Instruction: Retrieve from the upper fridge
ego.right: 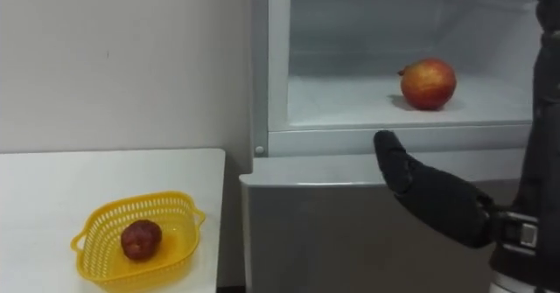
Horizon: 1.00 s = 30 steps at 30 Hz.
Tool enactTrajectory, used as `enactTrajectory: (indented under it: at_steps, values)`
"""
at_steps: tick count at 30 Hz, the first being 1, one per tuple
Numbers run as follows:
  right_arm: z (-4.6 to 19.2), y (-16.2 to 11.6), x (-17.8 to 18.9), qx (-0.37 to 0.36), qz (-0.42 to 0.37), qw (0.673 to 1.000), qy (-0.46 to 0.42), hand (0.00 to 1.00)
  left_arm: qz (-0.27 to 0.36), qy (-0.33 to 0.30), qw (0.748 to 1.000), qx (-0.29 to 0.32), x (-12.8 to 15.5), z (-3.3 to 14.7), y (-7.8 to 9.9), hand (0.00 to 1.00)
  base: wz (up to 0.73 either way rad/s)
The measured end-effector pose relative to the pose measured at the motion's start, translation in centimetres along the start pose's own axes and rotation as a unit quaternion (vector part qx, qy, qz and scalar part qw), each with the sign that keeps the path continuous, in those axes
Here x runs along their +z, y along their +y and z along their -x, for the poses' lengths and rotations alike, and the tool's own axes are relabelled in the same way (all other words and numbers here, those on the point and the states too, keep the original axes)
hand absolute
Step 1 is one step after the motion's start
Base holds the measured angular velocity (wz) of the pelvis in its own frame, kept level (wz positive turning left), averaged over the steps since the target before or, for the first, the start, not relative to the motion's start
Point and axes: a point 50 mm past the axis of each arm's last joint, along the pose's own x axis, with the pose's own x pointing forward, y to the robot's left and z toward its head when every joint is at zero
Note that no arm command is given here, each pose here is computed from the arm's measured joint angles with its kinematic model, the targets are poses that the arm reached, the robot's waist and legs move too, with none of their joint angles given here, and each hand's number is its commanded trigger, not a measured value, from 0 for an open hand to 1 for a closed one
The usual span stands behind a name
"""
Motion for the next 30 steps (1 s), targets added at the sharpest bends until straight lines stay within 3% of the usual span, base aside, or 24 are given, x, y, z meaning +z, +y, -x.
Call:
enactTrajectory:
  at_steps: [7, 15, 23, 30]
  values:
    - [-0.4, -0.7, -1.5, -0.013, 0.023, 0.999, 0.022, 0.00, 0.009, 0.019, 1.000, -0.011, -1.2, 0.1, 0.0, 0.00, 0.01]
    - [-3.1, -2.7, -3.2, -0.051, 0.054, 0.997, 0.024, 0.00, 0.033, 0.027, 0.999, 0.001, -1.4, 0.1, 0.9, 0.00, 0.10]
    - [-7.4, -3.9, -5.1, -0.121, 0.080, 0.989, 0.026, 0.00, 0.050, 0.031, 0.998, 0.008, -1.5, 0.2, 1.3, 0.00, 0.03]
    - [-8.3, -4.0, -7.0, -0.114, 0.101, 0.985, 0.078, 0.00, 0.049, 0.023, 0.998, 0.015, -1.2, 0.2, 2.1, 0.00, 0.02]
